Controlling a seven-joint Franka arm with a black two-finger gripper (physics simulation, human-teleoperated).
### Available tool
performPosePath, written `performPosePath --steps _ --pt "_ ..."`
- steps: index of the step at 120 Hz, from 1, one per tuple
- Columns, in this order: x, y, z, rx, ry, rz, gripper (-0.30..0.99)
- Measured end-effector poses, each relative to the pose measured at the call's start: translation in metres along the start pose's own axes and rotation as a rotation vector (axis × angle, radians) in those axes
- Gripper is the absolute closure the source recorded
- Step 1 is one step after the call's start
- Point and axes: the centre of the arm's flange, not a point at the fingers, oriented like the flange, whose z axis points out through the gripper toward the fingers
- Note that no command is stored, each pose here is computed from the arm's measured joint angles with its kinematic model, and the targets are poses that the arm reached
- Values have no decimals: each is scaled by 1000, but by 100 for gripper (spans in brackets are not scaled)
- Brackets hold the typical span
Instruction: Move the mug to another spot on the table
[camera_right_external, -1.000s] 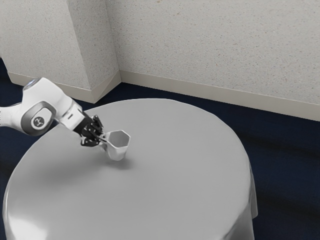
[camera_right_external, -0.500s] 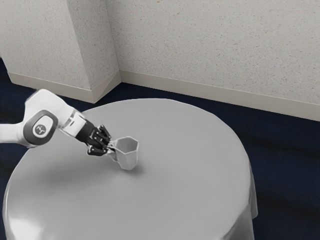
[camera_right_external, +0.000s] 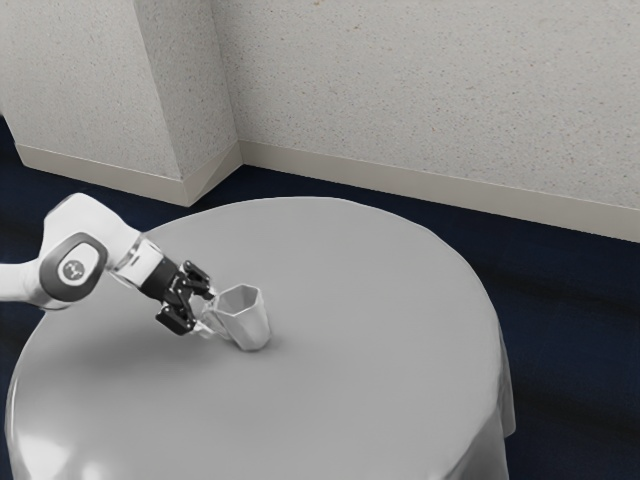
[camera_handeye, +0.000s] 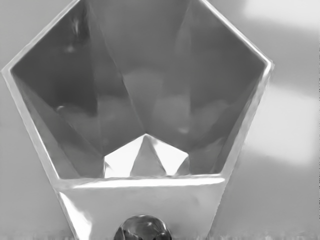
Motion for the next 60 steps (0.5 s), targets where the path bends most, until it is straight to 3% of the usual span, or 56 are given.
performPosePath --steps 19,45,60 --pt "-17 0 -16 -10 -29 -26 5" --pt "1 2 -22 -37 -45 13 2" --pt "12 -2 -42 -16 -51 34 1"
